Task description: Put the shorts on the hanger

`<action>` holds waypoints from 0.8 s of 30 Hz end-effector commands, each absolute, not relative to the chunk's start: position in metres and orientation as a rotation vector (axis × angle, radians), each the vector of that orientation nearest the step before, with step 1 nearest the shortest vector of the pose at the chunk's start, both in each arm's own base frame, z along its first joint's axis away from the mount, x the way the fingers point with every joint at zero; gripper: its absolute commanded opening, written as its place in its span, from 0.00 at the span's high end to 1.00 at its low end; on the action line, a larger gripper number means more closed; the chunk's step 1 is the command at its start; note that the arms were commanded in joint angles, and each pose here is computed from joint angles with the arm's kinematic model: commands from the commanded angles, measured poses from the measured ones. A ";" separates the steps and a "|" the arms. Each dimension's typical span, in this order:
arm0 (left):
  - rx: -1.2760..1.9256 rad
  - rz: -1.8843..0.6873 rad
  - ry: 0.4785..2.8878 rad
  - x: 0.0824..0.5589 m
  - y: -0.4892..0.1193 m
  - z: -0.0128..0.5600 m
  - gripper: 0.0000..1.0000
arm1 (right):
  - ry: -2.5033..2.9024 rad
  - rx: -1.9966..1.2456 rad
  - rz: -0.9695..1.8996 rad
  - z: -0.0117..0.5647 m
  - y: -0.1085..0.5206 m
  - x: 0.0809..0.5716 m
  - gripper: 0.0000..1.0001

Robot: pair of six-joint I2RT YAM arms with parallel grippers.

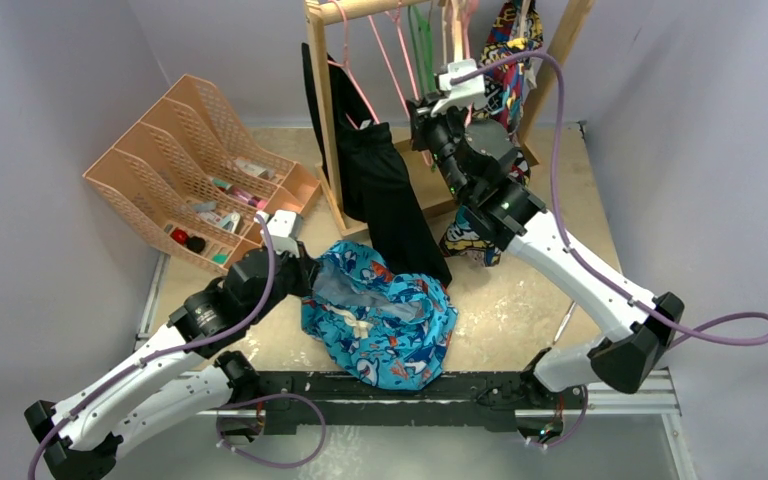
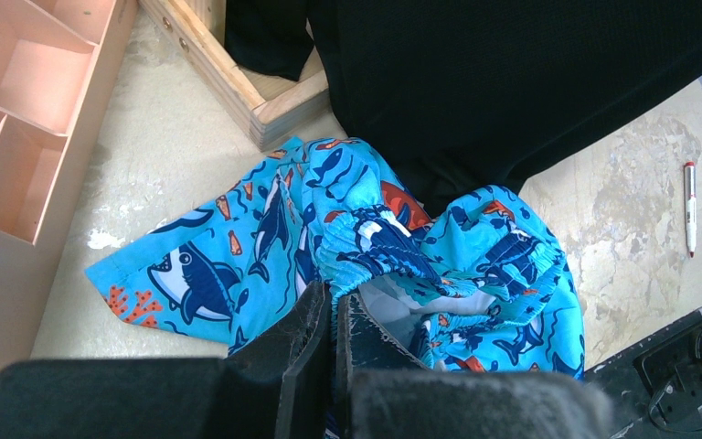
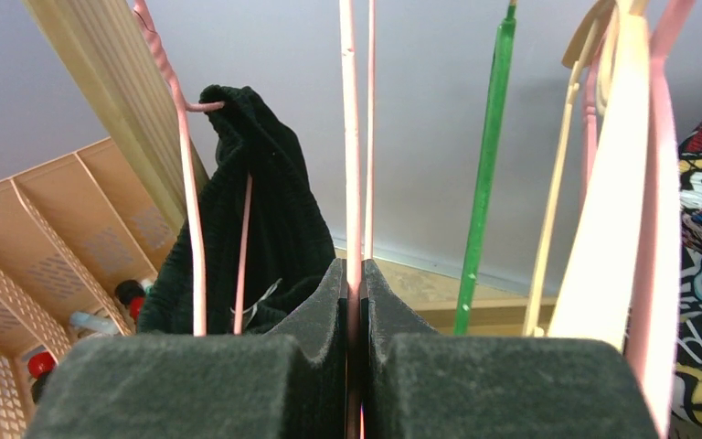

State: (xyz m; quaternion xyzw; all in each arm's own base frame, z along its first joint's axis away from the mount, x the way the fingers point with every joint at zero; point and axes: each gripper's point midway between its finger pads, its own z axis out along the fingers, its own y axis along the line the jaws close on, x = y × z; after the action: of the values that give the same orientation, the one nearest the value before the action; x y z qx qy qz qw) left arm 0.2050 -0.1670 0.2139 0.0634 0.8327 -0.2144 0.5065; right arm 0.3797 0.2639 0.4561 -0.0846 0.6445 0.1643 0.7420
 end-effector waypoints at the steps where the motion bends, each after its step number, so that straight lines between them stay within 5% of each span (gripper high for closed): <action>1: 0.118 -0.530 1.956 0.211 -0.167 0.227 1.00 | 1.256 -0.119 0.408 0.507 0.239 0.353 1.00; 24: -0.133 -0.519 1.951 0.229 -0.163 0.256 1.00 | 1.655 -0.173 0.691 0.457 0.125 0.163 1.00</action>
State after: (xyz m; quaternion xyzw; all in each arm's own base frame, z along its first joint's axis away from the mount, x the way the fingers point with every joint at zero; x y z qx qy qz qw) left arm 0.2186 -0.1644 0.2174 0.0015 0.8450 -0.1922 0.4990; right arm 0.2046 0.1360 0.4576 -0.0780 0.7064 0.2423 0.6605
